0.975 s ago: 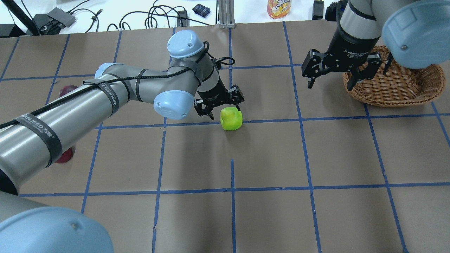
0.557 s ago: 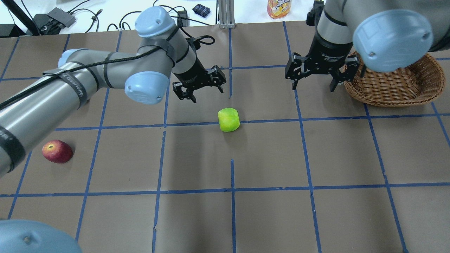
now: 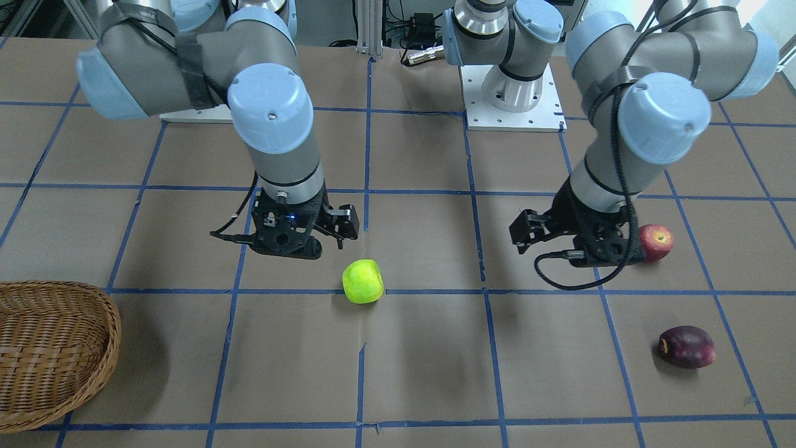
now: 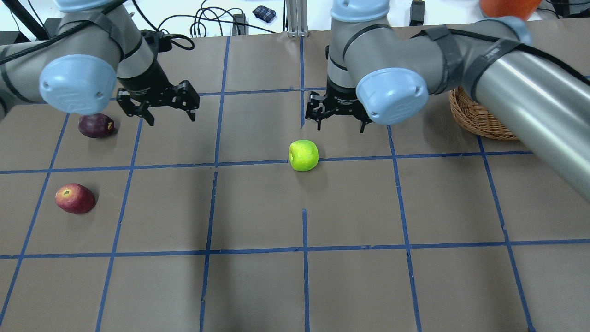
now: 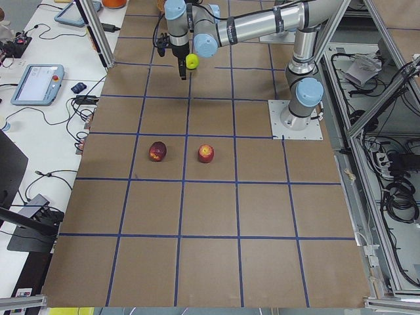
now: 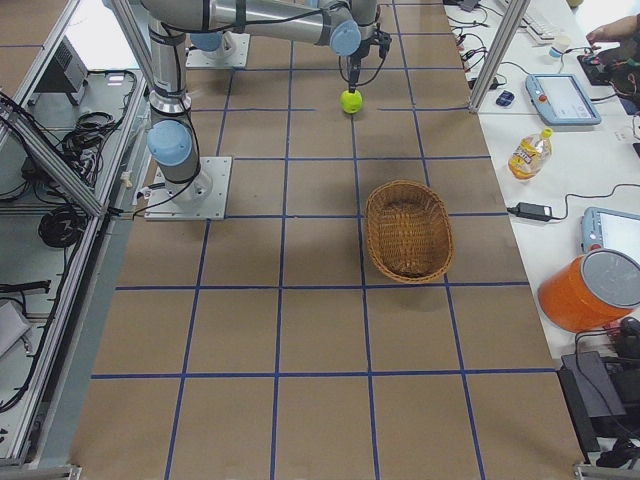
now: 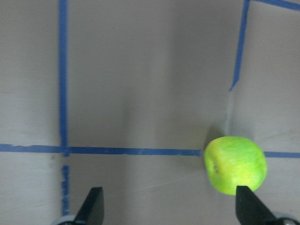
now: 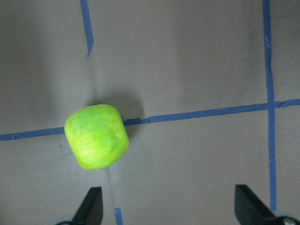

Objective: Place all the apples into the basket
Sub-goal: 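Reach the right gripper to the green apple while the left reaches the red apple, then grasp the green apple with the right gripper while the left grasps the red apple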

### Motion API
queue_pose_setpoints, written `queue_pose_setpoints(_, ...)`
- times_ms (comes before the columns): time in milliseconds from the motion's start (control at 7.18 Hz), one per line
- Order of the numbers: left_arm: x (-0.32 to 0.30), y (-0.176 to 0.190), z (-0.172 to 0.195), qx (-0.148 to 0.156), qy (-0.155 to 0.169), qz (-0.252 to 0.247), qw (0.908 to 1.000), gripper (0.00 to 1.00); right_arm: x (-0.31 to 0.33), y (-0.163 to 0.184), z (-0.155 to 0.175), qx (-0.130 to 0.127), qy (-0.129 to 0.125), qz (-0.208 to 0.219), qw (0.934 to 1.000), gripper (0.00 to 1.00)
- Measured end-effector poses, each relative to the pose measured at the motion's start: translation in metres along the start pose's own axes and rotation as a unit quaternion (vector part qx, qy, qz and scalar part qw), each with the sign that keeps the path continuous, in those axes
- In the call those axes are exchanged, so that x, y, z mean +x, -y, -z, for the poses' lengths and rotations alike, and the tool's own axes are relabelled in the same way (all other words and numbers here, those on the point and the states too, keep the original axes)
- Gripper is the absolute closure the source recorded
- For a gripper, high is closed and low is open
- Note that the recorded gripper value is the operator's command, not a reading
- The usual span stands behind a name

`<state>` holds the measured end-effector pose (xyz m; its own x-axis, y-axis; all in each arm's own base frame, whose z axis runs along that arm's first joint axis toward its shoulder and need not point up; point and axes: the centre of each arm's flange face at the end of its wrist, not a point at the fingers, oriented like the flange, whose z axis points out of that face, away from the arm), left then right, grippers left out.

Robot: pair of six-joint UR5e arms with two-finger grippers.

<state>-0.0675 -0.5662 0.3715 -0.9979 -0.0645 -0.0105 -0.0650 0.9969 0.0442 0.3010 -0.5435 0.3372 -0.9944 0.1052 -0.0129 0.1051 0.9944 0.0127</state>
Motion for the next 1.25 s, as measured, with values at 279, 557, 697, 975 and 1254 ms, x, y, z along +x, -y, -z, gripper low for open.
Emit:
queue_pose_setpoints(279,-0.109,-0.004,-0.013,-0.055,0.026,-0.023,0.9979,0.0,-0.043,0.008,-0.031,0.004,0.003,0.003,1.0,0.0)
queue_pose_setpoints(557,-0.22,-0.015,-0.057,-0.093,0.016,-0.072,0.993,0.0,-0.068,0.019,-0.063,-0.008,-0.001,0.022,0.9997,0.0)
queue_pose_setpoints(697,-0.249,-0.023,-0.091,-0.09,0.013,-0.09,0.9917,0.0,-0.073,0.022,-0.076,-0.015,-0.003,0.039,0.9991,0.0)
queue_pose_setpoints(975,-0.265,-0.038,-0.148,-0.087,0.015,-0.101,0.991,0.0,-0.076,0.025,-0.094,-0.024,-0.007,0.068,0.9974,0.0)
queue_pose_setpoints(1254,-0.27,-0.044,-0.177,-0.106,0.026,-0.118,0.9871,0.0,-0.077,0.026,-0.107,-0.029,-0.01,0.081,0.9962,0.0)
